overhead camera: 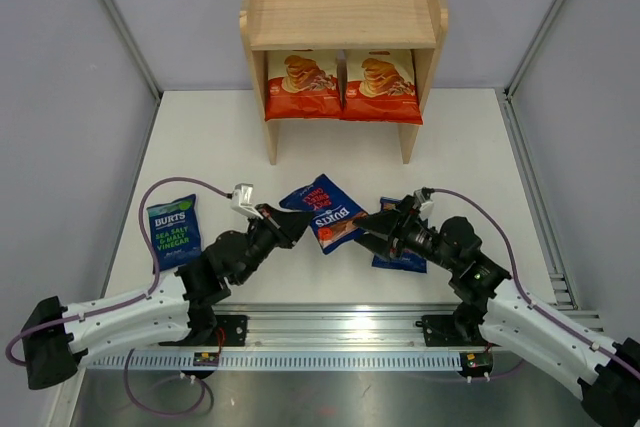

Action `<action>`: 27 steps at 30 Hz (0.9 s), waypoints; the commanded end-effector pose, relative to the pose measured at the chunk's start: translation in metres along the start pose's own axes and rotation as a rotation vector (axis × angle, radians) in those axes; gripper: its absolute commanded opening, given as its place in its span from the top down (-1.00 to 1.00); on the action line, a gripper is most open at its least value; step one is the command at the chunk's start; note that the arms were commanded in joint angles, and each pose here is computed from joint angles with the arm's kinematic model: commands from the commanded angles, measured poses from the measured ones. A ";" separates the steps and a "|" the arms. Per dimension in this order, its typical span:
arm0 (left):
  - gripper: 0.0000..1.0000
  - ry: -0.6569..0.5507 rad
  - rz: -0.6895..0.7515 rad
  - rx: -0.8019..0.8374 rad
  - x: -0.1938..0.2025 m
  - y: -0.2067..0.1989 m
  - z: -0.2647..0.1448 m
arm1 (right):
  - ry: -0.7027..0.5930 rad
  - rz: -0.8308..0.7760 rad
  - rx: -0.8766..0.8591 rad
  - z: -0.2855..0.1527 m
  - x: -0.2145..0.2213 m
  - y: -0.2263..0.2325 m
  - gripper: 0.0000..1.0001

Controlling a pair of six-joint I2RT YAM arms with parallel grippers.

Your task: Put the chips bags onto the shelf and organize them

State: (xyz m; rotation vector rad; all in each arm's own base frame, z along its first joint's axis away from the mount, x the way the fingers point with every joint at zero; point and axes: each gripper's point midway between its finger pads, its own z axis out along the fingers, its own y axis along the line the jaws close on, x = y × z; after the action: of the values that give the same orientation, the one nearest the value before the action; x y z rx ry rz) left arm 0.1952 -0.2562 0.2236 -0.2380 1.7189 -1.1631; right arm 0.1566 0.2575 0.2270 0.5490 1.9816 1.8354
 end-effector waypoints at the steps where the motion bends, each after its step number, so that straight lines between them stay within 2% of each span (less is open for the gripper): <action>1: 1.00 -0.160 -0.027 0.092 -0.033 -0.028 -0.003 | -0.132 -0.013 -0.097 0.010 -0.020 0.040 -0.60; 8: 1.00 -0.191 -0.028 0.156 -0.034 -0.040 -0.011 | -0.090 -0.017 -0.009 0.043 -0.008 0.034 -0.57; 11: 1.00 -0.181 -0.019 0.183 -0.032 -0.046 -0.012 | -0.120 -0.021 -0.021 0.047 -0.010 0.037 -0.47; 15: 1.00 -0.150 -0.014 0.236 -0.022 -0.054 -0.014 | -0.189 -0.069 -0.044 0.047 -0.022 0.046 -0.09; 16: 1.00 -0.145 -0.011 0.243 -0.020 -0.055 -0.014 | -0.195 -0.083 -0.053 0.046 -0.022 0.050 0.14; 19: 1.00 -0.122 0.001 0.278 -0.012 -0.057 -0.018 | -0.232 -0.149 -0.071 0.044 -0.028 0.058 0.33; 20: 1.00 -0.117 0.005 0.277 -0.010 -0.055 -0.018 | -0.243 -0.167 -0.084 0.043 -0.030 0.062 0.48; 23: 1.00 -0.111 0.017 0.265 -0.008 -0.050 -0.019 | -0.272 -0.237 -0.116 0.039 -0.034 0.072 0.59; 24: 0.91 -0.112 0.020 0.248 -0.007 -0.044 -0.020 | -0.279 -0.264 -0.126 0.039 -0.035 0.074 0.59; 25: 0.63 -0.114 0.022 0.241 -0.008 -0.042 -0.021 | -0.288 -0.279 -0.138 0.037 -0.036 0.079 0.60; 27: 0.42 -0.116 0.036 0.205 -0.006 -0.030 -0.023 | -0.301 -0.316 -0.145 0.035 -0.038 0.083 0.71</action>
State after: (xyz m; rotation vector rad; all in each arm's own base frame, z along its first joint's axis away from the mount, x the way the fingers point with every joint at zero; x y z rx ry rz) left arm 0.1693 -0.2630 0.2477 -0.1288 1.5241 -1.2744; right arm 0.1980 0.2836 0.2514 0.4715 1.8376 1.5893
